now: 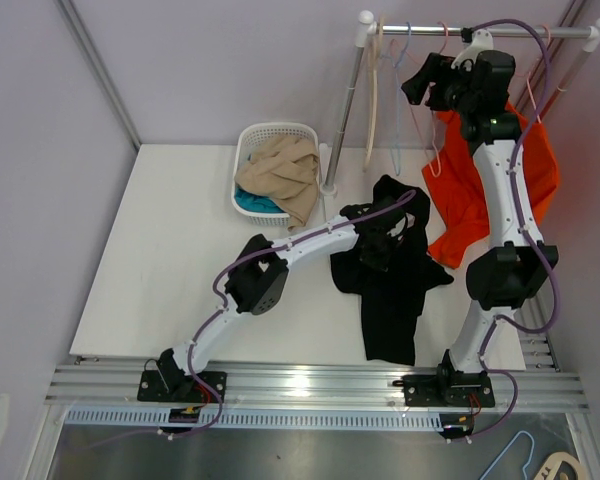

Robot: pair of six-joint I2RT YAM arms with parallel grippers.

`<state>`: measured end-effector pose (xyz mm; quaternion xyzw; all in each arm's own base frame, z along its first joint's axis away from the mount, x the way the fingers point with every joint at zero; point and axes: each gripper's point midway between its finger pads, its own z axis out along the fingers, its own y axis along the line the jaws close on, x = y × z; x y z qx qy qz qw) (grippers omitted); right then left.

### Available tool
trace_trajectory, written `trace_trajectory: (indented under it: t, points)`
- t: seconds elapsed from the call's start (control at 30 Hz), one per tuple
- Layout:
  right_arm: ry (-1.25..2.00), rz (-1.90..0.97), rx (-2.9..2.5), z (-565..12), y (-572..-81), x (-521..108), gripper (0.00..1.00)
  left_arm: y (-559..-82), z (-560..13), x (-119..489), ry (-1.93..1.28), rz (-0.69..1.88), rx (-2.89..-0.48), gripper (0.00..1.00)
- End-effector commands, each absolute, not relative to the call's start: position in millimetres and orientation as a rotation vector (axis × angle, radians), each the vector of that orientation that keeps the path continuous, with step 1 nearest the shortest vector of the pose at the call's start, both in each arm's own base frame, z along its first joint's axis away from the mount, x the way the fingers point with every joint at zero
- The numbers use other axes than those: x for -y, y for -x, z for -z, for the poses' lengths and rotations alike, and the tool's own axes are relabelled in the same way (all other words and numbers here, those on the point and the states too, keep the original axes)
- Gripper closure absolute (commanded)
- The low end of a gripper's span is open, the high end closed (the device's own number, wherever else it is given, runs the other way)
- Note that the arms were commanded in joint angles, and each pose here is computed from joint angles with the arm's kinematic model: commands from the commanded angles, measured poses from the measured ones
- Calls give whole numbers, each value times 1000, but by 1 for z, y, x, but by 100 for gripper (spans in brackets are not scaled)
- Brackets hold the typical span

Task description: Remove the t-shirt from the hanger

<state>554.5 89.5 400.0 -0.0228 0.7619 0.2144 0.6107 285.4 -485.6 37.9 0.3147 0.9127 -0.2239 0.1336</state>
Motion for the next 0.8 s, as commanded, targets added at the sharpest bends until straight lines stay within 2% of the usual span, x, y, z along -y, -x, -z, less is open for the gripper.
trace_trajectory:
  t: [0.0, 0.03, 0.27, 0.37, 0.5, 0.57, 0.6, 0.63, 0.77]
  points:
    - [87, -458, -1600, -471, -518, -84, 19, -285, -43, 473, -902, 578, -2663, 99]
    - [86, -452, -1598, -472, -516, -82, 18, -280, -42, 469, -910, 578, -2671, 99]
    - [18, -433, -1564, -502, -487, -50, 0, -254, -134, 446, -933, 746, -2503, 99]
    - [-52, -408, -1552, -513, -471, -25, 1, -233, -150, 406, -927, 731, -2501, 99]
    - [-158, -334, -1559, -511, -450, 11, 1, -217, -216, 363, -825, 871, -2360, 99]
    - [-213, -296, -1540, -515, -435, 28, 0, -228, -241, 343, -760, 876, -2308, 99]
    - [-247, -281, -1564, -499, -435, 36, 0, -233, -258, 335, -731, 871, -2276, 99]
    - [-248, -263, -1512, -512, -422, 42, 0, -238, -275, 323, -711, 856, -2229, 99]
    - [-294, -212, -1507, -501, -409, 58, 1, -293, -315, 268, -522, 738, -2177, 99]
